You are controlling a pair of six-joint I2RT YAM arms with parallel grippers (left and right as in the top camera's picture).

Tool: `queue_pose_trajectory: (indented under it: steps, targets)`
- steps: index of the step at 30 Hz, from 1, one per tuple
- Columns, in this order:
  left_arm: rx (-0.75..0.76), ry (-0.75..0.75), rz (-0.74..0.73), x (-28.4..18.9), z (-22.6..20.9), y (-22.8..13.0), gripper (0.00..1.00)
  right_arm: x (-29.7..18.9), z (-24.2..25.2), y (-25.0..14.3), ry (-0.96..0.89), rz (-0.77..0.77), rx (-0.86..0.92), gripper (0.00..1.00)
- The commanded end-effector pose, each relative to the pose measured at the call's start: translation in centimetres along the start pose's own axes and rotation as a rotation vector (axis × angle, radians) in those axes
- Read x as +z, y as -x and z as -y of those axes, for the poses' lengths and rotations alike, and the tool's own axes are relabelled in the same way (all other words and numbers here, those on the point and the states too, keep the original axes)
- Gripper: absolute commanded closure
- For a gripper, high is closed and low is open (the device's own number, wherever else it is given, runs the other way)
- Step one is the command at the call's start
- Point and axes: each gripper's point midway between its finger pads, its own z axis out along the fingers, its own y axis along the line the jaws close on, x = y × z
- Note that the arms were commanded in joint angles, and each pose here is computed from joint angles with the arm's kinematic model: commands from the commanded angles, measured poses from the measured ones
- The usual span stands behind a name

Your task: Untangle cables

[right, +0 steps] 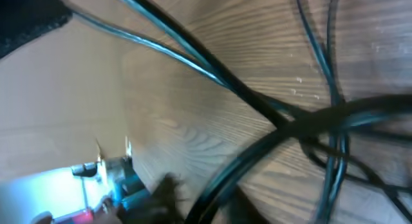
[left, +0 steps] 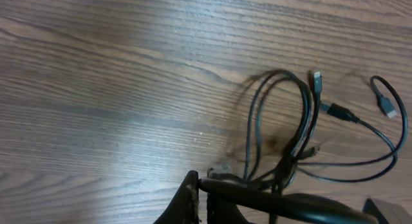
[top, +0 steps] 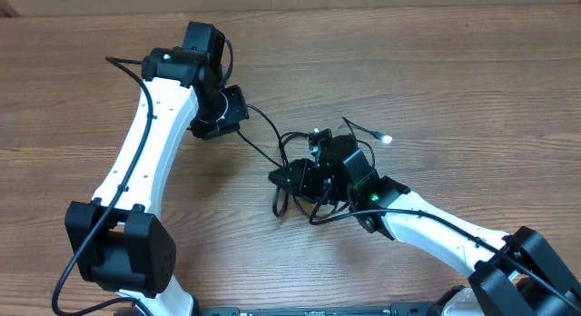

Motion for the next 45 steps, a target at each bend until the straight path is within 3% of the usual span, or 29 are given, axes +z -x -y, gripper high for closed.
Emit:
queue_pose_trajectory:
  steps: [1, 5, 12, 22, 26, 31, 39, 43, 45]
  targets:
    - [-0.010, -0.014, -0.006, -0.1, 0.4, -0.4, 0.96, 0.3, 0.9, 0.6, -0.048, 0.041, -0.014, 0.96]
    - [-0.012, 0.048, 0.023, -0.2, -0.7, 0.1, 0.96, 0.2, 0.9, 0.2, -0.042, 0.018, -0.010, 0.96]
    - [-0.016, 0.154, 0.064, -0.4, -2.7, 0.7, 0.96, -2.7, -5.4, 1.0, 0.191, 0.020, -0.102, 0.96]
    - [-0.146, 0.351, 0.167, -1.7, -8.7, 3.1, 0.96, -15.8, -12.9, 3.8, 0.469, 0.167, -0.205, 0.96]
    - [-0.242, 0.377, 0.163, -2.3, -11.9, 3.8, 0.96, -22.8, -14.4, 5.9, 0.530, 0.342, -0.237, 0.96]
    - [-0.353, 0.397, 0.155, -3.2, -15.8, 4.1, 0.96, -27.6, -10.7, 9.3, 0.418, 0.540, -0.164, 0.96]
    - [-0.509, 0.397, 0.146, -4.4, -21.0, 4.1, 0.96, -31.0, 0.6, 12.9, 0.096, 0.722, 0.062, 0.96]
    - [-0.547, 0.285, 0.120, -4.1, -20.6, 4.2, 0.96, -31.6, 2.4, 13.1, 0.082, 0.717, 0.114, 0.96]
    - [-0.497, 0.183, 0.103, -3.6, -18.9, 4.7, 0.96, -31.5, 1.6, 13.0, 0.118, 0.692, 0.086, 0.96]
